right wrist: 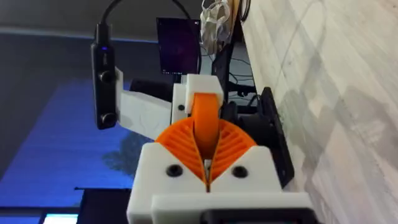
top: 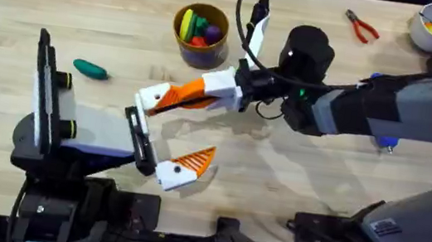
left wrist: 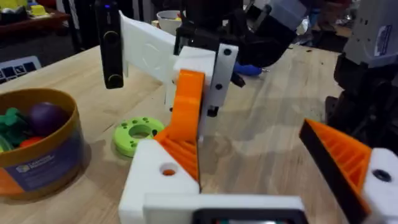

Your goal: Pick up the gripper from the table and insert it into the empty holder that is missing its gripper. Then pick up a screw, insert it into the mounting hole, and use the screwdriver to tighten it. Finally, clean up the table by picking up the vegetable and placing it into the bucket.

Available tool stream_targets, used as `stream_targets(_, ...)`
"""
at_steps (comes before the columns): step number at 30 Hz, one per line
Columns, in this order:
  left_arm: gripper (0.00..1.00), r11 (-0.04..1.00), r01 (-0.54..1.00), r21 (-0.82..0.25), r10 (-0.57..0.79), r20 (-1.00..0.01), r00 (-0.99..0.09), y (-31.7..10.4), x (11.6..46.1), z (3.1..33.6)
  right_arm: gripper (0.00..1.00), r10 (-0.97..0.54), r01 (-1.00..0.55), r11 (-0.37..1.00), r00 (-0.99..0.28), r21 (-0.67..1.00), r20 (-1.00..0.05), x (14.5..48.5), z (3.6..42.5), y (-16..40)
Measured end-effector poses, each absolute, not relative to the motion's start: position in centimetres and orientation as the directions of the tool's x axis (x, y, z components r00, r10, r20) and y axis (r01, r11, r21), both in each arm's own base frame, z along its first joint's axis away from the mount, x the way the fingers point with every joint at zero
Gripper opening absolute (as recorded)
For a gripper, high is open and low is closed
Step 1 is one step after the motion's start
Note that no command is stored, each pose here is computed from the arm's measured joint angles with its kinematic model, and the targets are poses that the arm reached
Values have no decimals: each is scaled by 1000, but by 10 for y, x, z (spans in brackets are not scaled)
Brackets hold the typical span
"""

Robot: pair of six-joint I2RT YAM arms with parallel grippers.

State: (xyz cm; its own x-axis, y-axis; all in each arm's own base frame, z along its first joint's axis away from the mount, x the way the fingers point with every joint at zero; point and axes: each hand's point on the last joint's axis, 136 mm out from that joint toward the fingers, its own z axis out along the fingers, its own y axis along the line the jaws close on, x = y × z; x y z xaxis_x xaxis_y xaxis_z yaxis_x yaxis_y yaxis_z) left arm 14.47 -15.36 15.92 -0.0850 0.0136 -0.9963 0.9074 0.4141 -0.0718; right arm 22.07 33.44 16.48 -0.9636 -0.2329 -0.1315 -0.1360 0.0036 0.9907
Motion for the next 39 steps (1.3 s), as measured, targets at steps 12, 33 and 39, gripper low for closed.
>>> stream_targets(12,987,402,913,-69,15,-997,-82,-155,143,159,680,-197,-119,22,-974,993,-112,226,162,336)
stream_targets(33,987,389,919,-68,15,-997,-80,-156,140,159,975,-49,-155,149,-988,977,-149,245,177,304)
stream_targets(39,987,389,919,-67,16,-997,-79,-156,140,159,976,52,-173,308,-979,936,-198,259,191,261)
